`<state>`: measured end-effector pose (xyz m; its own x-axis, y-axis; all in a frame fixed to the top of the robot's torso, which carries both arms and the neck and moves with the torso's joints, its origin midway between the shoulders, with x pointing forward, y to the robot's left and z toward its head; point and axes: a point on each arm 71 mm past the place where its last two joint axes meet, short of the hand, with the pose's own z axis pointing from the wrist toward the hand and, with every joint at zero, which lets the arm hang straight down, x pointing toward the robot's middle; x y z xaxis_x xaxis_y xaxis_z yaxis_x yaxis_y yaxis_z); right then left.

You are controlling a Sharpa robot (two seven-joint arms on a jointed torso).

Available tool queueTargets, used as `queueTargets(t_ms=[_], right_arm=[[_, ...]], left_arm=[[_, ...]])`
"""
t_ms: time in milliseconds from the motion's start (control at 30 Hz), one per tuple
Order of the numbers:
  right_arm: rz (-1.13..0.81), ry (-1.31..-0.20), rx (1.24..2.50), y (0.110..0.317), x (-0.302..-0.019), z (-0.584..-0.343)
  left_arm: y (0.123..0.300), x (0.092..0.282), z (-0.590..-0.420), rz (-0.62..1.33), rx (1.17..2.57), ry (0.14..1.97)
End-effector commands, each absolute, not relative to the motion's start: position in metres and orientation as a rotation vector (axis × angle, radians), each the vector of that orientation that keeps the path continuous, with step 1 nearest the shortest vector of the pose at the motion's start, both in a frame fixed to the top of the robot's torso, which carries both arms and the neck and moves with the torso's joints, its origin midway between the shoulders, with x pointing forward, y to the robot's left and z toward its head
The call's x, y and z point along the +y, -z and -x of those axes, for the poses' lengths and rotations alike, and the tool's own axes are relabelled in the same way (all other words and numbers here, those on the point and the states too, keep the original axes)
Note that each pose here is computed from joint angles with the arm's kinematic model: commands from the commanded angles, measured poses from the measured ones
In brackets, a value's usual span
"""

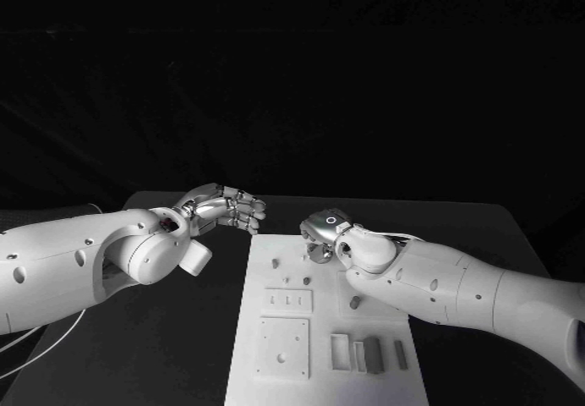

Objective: Assemble the parts on the task board

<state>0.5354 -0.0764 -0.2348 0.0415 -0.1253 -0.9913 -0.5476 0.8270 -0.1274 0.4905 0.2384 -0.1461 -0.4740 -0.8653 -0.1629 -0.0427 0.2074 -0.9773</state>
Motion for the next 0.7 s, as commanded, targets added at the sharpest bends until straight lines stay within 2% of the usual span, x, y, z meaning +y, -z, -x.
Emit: queueTargets(t_ms=[33,400,700], right_arm=[[0.547,-0.387,1.515,0.234,-0.078,-0.535],[0.531,-0.369,1.577,0.239,-0.095,-0.542],[0.525,-0.362,1.601,0.242,-0.098,-0.547]], left_arm=[[0.144,0.238,-0.491,0.851,1.707,1.358],[0.144,0.239,-0.491,0.851,1.707,1.357],[0.144,0.238,-0.491,0.851,1.709,1.357]])
